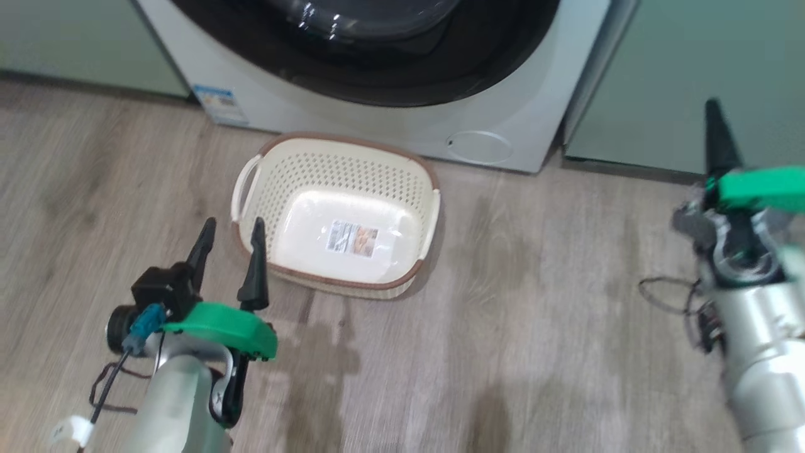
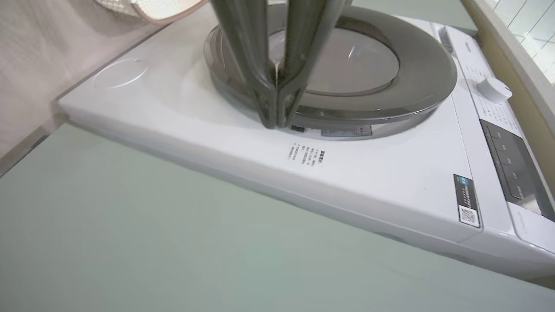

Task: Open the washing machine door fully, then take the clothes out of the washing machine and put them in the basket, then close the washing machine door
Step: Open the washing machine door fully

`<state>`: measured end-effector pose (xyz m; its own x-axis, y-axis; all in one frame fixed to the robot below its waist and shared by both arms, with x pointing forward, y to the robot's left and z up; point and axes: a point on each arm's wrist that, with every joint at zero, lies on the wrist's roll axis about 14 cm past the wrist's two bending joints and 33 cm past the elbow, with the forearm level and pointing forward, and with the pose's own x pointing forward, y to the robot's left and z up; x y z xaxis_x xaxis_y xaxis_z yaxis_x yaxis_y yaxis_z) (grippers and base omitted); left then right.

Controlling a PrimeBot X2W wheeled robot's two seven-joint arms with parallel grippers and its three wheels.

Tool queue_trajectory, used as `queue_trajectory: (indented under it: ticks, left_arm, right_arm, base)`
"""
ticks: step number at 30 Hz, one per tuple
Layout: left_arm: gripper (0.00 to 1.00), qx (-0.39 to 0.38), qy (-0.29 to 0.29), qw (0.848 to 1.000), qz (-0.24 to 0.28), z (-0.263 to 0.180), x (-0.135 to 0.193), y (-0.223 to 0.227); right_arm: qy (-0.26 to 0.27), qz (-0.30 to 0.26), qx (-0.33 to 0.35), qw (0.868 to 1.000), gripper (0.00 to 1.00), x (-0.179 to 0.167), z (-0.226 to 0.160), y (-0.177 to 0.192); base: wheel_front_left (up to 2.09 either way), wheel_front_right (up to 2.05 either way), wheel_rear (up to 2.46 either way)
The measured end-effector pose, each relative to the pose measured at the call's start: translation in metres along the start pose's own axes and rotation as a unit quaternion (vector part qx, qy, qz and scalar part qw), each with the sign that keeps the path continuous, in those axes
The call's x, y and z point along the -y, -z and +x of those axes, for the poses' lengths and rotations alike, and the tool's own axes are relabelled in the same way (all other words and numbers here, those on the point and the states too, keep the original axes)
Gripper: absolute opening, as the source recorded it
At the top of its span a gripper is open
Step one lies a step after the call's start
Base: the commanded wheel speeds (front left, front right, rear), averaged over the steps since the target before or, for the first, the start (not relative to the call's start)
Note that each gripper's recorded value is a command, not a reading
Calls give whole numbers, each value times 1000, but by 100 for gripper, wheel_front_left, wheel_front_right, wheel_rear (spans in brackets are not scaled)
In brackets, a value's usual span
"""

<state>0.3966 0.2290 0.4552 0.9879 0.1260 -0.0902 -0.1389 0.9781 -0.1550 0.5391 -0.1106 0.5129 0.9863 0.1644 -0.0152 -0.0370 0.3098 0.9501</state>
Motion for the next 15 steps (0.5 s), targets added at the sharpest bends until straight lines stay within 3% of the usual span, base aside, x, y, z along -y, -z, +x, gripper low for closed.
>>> queue_trajectory:
  ticks: [7,15]
  left_arm:
    - [100,-3,-18,1000,-10,6,-13,1]
    - [100,-24,-33,999,-16,5,-23,16]
  right_arm:
    - [-25,70,-98,992,0,-16,47,4]
    - [-46,81,-203,975,0,-29,88,16]
  base:
    - [0,0,0]
    - [0,0,0]
